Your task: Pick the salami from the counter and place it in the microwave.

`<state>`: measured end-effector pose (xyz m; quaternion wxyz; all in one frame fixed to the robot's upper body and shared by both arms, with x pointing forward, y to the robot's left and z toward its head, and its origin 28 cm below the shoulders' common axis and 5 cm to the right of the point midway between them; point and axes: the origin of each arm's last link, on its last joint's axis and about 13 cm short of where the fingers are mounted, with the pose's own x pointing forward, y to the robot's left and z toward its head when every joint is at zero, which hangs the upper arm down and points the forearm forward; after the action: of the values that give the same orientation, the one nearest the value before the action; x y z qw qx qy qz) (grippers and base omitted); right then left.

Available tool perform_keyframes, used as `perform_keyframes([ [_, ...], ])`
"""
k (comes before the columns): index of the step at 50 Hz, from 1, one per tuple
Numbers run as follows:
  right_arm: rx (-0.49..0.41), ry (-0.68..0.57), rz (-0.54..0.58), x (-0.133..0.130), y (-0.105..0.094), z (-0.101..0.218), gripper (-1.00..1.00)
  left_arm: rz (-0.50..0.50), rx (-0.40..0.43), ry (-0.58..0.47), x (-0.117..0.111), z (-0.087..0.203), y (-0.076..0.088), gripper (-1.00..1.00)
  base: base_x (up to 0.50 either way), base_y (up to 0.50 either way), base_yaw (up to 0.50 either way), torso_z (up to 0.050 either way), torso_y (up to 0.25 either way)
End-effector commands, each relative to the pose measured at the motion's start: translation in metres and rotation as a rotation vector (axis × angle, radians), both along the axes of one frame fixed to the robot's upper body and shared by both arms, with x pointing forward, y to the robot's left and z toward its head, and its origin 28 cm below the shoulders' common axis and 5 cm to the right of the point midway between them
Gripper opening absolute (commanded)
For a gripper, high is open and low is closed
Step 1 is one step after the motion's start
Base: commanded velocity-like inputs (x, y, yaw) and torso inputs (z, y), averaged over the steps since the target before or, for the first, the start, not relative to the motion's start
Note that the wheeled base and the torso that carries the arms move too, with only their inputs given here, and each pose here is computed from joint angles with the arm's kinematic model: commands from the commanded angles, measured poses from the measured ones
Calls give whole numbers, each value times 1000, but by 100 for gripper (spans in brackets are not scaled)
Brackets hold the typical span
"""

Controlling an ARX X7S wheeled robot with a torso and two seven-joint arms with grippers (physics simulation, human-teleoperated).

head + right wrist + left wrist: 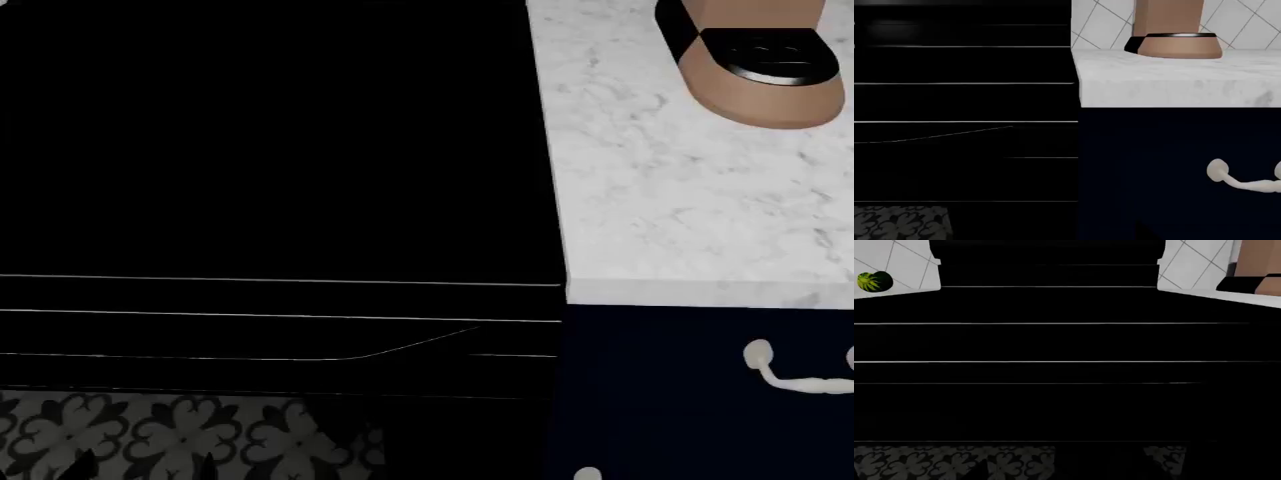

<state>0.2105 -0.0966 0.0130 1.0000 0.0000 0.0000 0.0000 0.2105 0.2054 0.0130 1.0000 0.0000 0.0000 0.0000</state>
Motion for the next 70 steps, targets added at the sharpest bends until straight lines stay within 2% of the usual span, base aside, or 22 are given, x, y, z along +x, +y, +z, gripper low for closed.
perform_keyframes([
  [1, 1, -17, -134, 2, -28, 4, 100, 0, 0, 0, 0, 0, 0, 100, 0, 0, 0, 0, 0],
  [2, -6, 1, -4, 0, 0, 0, 100, 11, -14, 5, 0, 0, 0, 100, 0, 0, 0, 0, 0],
  [9, -11, 15, 4, 2, 1, -3, 100, -2, 18, 9, 1, -2, -3, 100, 0, 0, 0, 0, 0],
  [16, -16, 16, 5, 0, 2, -3, 100, -20, 9, 12, -3, -3, -3, 100, 0, 0, 0, 0, 0],
  [19, -17, 15, 2, 1, 2, -2, 100, -34, -21, -2, -2, -1, -3, 100, 0, 0, 0, 0, 0],
  [20, -24, 13, -2, -1, 1, 0, 100, -57, -43, -21, -4, 6, -4, 100, 0, 0, 0, 50, 10],
  [39, -46, -24, -27, 2, 1, 17, 100, -57, -37, -93, -4, 26, -3, 100, 0, 0, 0, 50, 0],
  [41, -61, -25, -37, 2, -1, 22, 100, -56, -33, -99, -4, 32, -3, 100, 0, 0, 0, 50, 0],
  [45, -79, -68, -41, 6, -10, 43, 100, -54, -20, -177, 5, 63, 3, 100, 0, 0, 0, 50, 0],
  [48, -109, -104, -78, 9, -20, 65, 100, -18, -61, -214, 15, 88, 10, 100, 0, 0, 0, 50, 0],
  [50, -134, -132, -91, 9, -26, 75, 100, -22, -29, -260, 19, 100, 15, 100, 0, 0, 0, 50, 0],
  [53, -145, -159, -116, 8, -36, 91, 100, -29, -68, -277, 24, 119, 19, 100, 0, 0, 0, 50, 0],
  [55, -162, -183, -126, 8, -41, 103, 100, -39, -43, -305, 30, 128, 21, 100, 0, 0, 0, 50, 0],
  [64, -190, -236, -148, 17, -59, 146, 100, -71, -66, -316, 49, 177, 30, 100, 0, 0, 0, 50, 0],
  [70, -201, -264, -140, 27, -66, 169, 100, -79, -47, -323, 56, 190, 33, 100, 0, 0, 0, 50, 0],
])
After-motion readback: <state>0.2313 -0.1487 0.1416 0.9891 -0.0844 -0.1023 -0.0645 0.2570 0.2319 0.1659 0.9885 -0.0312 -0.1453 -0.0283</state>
